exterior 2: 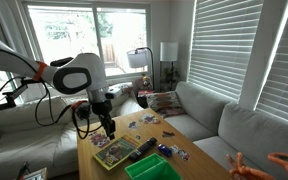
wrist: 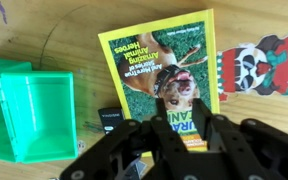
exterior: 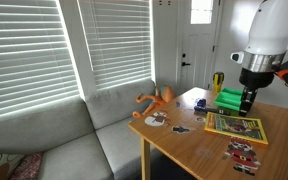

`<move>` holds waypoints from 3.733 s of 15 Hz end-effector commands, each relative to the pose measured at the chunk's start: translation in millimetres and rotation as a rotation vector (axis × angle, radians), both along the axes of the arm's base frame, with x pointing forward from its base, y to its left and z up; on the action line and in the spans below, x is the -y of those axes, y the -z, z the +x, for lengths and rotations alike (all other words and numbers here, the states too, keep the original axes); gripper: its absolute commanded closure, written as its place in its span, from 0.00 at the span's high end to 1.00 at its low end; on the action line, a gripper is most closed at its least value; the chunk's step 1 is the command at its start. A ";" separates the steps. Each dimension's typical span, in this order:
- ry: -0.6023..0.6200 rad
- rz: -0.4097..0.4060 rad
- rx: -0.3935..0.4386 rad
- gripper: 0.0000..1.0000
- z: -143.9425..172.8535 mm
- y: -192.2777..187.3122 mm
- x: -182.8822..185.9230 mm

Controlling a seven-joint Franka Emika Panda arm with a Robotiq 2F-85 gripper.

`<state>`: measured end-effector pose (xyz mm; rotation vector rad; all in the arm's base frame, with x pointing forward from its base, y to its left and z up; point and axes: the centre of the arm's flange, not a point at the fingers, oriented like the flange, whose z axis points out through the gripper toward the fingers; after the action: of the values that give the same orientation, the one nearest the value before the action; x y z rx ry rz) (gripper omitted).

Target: Turn the yellow book over

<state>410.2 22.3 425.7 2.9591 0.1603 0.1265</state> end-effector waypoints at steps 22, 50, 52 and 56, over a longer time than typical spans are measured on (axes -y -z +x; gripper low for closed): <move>0.034 0.126 -0.249 0.00 -52.5 75.4 35.2; -0.093 -0.093 -0.492 0.94 -96.4 60.8 -21.6; -0.098 -0.101 -0.492 0.99 -96.3 60.9 -22.0; -0.166 -0.157 -0.566 1.00 -103.3 67.9 -21.1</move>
<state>311.7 45.0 362.6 2.8012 0.3996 -0.6101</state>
